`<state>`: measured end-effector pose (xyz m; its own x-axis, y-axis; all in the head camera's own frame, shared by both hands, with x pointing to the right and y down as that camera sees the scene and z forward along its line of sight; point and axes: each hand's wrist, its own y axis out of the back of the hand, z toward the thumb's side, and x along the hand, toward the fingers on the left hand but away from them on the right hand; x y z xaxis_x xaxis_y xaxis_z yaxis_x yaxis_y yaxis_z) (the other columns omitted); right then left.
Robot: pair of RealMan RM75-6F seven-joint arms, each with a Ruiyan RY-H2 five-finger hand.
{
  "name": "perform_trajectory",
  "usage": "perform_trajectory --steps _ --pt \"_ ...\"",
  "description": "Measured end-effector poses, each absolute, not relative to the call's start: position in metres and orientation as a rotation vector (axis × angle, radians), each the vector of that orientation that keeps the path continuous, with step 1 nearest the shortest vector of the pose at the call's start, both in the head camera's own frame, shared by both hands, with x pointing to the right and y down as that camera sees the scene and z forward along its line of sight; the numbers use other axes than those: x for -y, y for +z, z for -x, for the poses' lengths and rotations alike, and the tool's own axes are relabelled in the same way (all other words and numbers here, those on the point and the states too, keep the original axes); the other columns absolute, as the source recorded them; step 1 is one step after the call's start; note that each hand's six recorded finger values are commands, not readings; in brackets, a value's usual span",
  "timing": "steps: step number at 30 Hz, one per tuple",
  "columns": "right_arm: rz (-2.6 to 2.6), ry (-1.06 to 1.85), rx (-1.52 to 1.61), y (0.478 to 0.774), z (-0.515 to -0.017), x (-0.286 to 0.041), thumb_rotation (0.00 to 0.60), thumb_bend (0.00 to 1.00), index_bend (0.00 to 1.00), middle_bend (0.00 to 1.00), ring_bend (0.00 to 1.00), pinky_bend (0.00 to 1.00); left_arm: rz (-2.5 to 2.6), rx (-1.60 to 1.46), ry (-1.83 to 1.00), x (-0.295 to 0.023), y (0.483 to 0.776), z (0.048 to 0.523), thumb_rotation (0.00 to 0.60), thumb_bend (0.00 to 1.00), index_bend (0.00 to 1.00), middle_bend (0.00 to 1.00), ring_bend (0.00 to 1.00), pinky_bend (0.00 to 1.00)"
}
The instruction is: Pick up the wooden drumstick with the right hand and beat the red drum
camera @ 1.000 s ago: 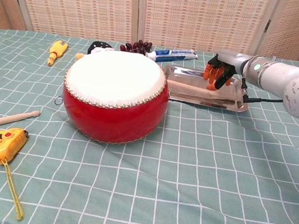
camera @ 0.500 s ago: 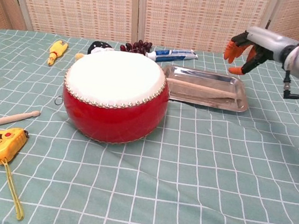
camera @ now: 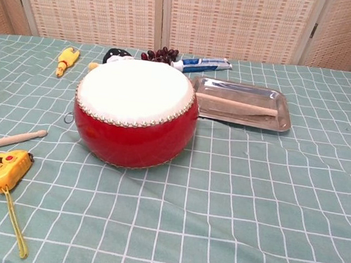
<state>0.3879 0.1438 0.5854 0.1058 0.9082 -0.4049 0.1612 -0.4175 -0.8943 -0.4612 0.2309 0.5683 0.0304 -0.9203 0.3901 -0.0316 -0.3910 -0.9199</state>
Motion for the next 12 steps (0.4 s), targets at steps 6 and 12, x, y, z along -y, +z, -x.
perform_trajectory --steps 6,12 --pt "1.682 1.388 1.035 0.566 -0.396 -0.188 0.600 0.30 0.00 0.02 0.00 0.00 1.527 -1.009 -1.449 -0.229 0.565 0.459 0.600 0.32 0.00 0.00 0.00 0.00" --pt "1.625 1.391 1.073 0.552 -0.401 -0.214 0.600 0.30 0.00 0.01 0.00 0.00 1.535 -0.992 -1.459 -0.230 0.567 0.459 0.600 0.32 0.00 0.00 0.00 0.00"
